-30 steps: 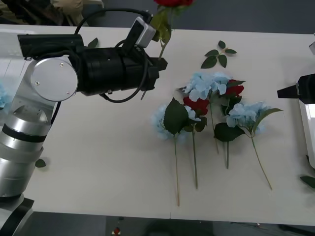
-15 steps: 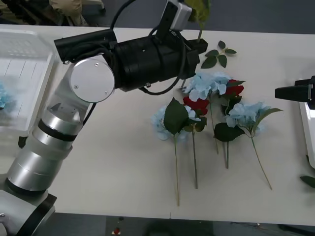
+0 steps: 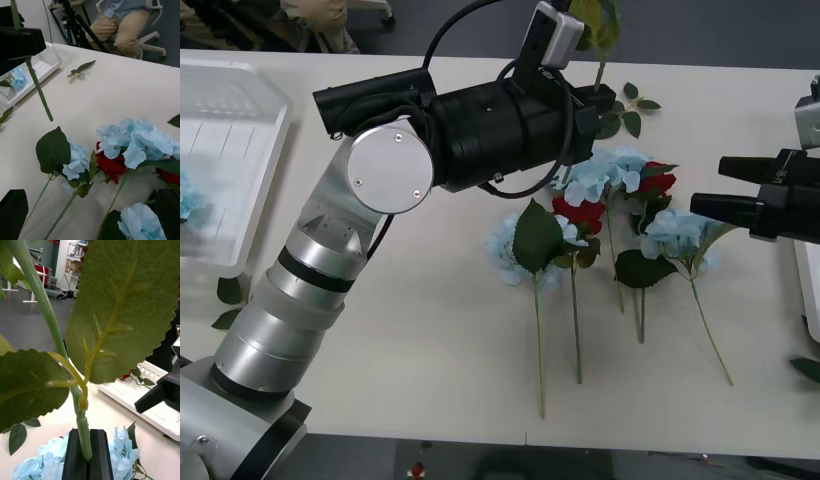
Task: Put the red flowers into the right box and the blue flowers into the left box
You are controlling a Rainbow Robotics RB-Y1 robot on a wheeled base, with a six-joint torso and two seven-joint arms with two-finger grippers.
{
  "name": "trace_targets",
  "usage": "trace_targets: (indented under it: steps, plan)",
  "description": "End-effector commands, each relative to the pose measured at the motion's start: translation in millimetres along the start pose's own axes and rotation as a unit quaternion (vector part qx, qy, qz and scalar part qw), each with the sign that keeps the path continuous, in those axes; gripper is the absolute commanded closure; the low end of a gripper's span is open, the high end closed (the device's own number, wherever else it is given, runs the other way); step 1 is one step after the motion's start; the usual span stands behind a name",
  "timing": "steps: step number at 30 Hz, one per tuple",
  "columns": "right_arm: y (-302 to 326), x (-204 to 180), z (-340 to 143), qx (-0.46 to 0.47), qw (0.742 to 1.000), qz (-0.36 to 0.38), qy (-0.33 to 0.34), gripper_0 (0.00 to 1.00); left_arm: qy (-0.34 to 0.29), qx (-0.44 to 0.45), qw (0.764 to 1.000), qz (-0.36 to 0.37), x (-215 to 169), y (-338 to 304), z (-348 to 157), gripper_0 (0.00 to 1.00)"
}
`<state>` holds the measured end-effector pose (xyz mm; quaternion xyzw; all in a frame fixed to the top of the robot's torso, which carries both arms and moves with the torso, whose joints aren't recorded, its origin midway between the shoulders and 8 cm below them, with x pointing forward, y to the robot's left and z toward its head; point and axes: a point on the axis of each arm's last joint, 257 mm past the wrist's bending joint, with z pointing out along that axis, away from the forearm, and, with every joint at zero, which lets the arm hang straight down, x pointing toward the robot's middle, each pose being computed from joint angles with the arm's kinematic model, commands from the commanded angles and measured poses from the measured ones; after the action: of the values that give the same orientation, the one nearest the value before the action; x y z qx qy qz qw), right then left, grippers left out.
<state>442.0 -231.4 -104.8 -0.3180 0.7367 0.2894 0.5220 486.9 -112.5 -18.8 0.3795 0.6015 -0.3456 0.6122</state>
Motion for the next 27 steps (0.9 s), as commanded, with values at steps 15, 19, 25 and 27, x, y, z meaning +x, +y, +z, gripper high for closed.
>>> trace_targets:
  steps: [15, 19, 25, 27]
  plan:
    - [23.7, -23.4, 31.7, -0.057, 0.987, -0.043, -0.142, 0.0, -0.052, 0.013, 0.998, -0.036, -33.1, -5.9, -3.3, 1.0]
    - [29.6, -34.2, 39.7, -0.065, 0.984, -0.041, -0.159, 0.0, -0.055, 0.022, 0.997, -0.052, -31.1, -11.6, -3.2, 1.0]
    - [45.9, -50.5, 57.5, -0.084, 0.978, -0.031, -0.189, 0.0, -0.058, 0.023, 0.996, -0.056, -31.2, -12.7, -3.0, 1.0]
    - [50.3, -52.9, 63.8, -0.088, 0.977, -0.026, -0.195, 0.0, -0.058, 0.023, 0.996, -0.056, -31.2, -12.7, -3.0, 1.0]
